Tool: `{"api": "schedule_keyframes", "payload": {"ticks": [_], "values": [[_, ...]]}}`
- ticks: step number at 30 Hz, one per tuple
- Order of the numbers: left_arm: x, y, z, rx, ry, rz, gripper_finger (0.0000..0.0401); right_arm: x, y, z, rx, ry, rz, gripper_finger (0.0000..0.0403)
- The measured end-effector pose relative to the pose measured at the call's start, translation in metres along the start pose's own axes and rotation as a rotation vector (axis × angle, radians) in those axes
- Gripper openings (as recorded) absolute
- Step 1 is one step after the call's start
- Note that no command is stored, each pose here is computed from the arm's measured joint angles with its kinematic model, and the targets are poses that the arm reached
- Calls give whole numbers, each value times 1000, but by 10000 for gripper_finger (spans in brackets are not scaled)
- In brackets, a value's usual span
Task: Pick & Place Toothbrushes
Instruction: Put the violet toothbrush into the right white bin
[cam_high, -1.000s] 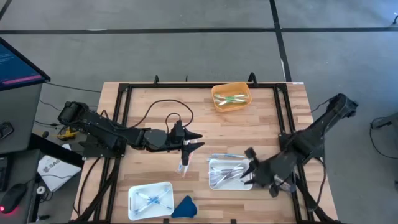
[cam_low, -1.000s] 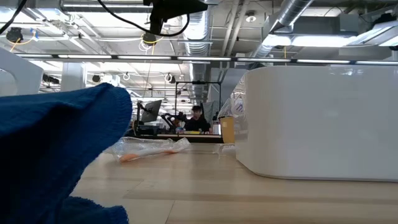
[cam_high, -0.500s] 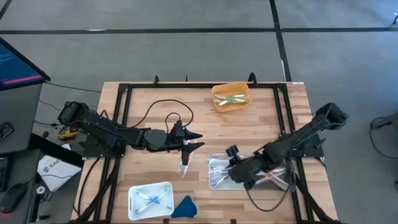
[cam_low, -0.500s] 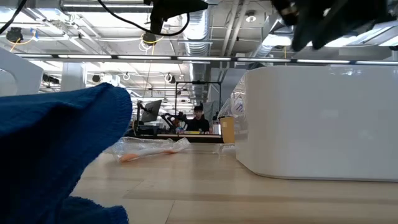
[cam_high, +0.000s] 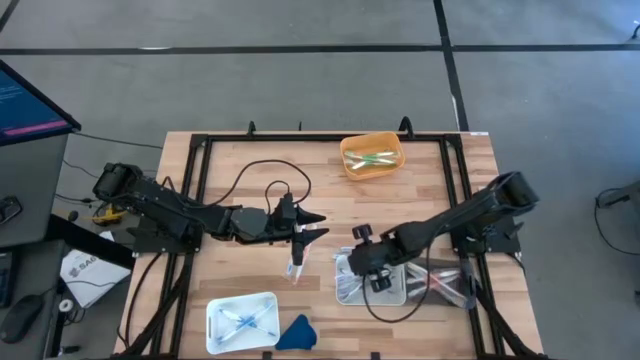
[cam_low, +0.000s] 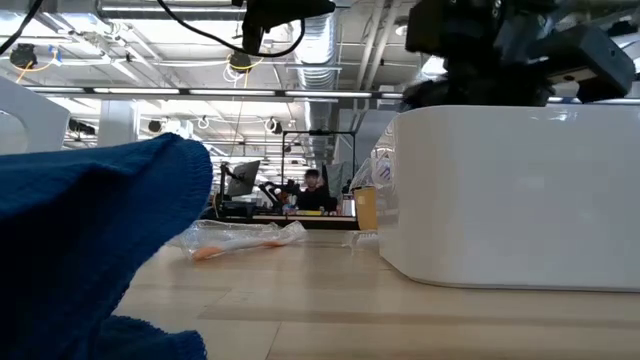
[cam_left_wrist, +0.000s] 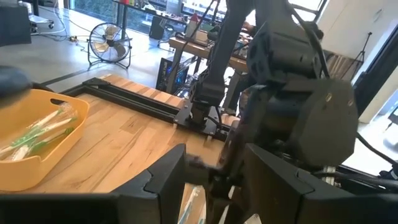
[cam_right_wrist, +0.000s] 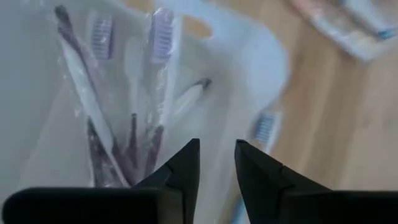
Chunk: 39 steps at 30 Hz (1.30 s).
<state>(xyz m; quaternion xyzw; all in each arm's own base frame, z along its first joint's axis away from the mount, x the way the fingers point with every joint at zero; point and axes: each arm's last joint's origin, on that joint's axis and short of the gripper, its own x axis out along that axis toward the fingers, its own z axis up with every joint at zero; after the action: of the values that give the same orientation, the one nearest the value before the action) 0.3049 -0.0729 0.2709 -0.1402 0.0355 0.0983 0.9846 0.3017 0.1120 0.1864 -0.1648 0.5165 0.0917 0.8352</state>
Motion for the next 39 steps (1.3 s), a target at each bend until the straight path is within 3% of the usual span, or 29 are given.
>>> {"api": "schedule_keyframes", "payload": {"ticks": [6,14,28,39], "values": [[0,0,0,-2,-4,-1,157,-1,-2,-1,30,42,40,76],[0,0,1,-2,-10,-3,157,-14,10,16,64,-79,219,66],[0,-1,2,-9,-23,-7,157,-10,10,17,42,-83,215,65],[0,-1,3,-11,-27,-9,157,18,1,11,40,3,197,65]]}}
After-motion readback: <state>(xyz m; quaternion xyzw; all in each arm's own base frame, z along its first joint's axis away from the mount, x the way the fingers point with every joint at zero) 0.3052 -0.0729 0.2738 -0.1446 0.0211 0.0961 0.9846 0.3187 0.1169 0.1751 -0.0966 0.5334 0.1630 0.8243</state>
